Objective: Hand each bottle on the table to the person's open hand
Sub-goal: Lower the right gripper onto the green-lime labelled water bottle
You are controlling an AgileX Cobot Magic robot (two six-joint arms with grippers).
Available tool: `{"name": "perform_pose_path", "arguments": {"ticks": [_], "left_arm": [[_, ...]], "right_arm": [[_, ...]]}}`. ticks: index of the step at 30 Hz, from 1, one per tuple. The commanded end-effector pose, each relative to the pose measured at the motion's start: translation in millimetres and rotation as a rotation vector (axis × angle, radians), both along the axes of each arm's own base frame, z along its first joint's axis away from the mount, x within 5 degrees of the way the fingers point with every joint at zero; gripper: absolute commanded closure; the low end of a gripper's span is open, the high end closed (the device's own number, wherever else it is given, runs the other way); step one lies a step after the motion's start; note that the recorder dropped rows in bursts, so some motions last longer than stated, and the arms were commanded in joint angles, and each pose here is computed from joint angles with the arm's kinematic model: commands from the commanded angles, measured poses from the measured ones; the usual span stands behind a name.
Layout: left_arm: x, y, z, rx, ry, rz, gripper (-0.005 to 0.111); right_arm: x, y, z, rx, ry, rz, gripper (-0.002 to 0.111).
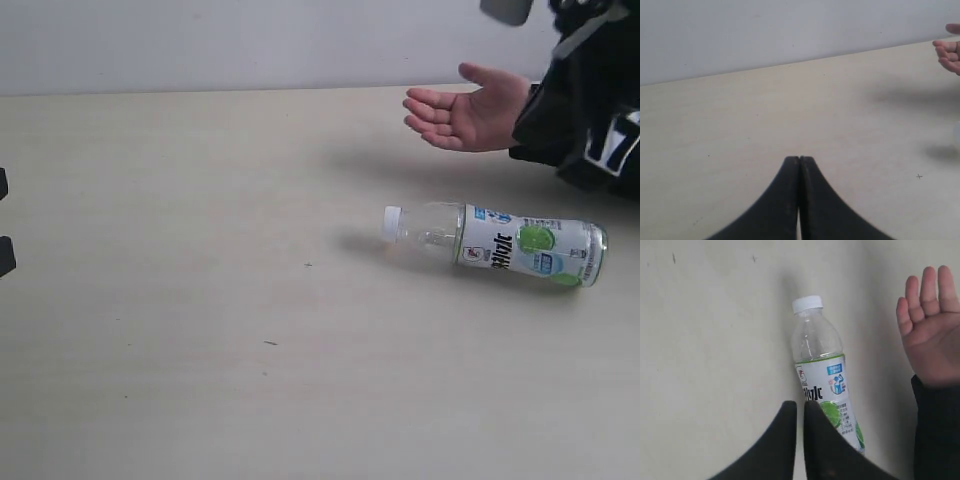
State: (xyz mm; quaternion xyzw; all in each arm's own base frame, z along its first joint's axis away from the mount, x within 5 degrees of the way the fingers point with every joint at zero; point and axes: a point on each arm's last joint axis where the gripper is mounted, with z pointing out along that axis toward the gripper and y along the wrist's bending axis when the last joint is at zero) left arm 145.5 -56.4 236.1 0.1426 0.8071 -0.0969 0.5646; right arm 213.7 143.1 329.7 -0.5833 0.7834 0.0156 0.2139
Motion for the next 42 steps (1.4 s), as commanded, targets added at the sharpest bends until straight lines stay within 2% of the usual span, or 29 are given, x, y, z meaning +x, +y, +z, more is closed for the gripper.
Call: {"name": "perform_pose_path", "arguments": {"ticks": [1,6,9,21,26,32,42], "left_arm": [[-0.6,0.8,-1.2,0.001,0.0,0.004,0.107],[-0.6,0.8,-1.2,0.001,0.0,0.004,0.107],[-0.6,0.8,-1.2,0.001,0.0,0.004,0.107],[-0.6,0.8,-1.3,0.001,0.002,0.003,0.107],[-0.6,0.8,-1.3,0.001,0.002,0.003,0.107],[-0.6,0.8,-1.3,0.001,0.002,0.003,0.107],[-0.6,0.8,-1.3,0.001,0.002,0.003,0.107]], "right_arm": [[22.2,13.8,-35.7,-0.096,0.065,0.097,0.08],[45.2,25.7,-72.4,-0.155,0.101,0.111,0.039],[57.4,29.8,-87.8,-0.183,0.071,0.121,0.028],[77.8,32.3,-130.2,-0.305,0.084,0.113,0.028],[80.8,26.1,-131.2,-0.359,0.06,0.047,0.028],[86.6,22.6,-129.9,-0.377,0.009,0.054,0.028],[88.3,23.8,-137.4,-0.385,0.025,0.058,0.028]]}}
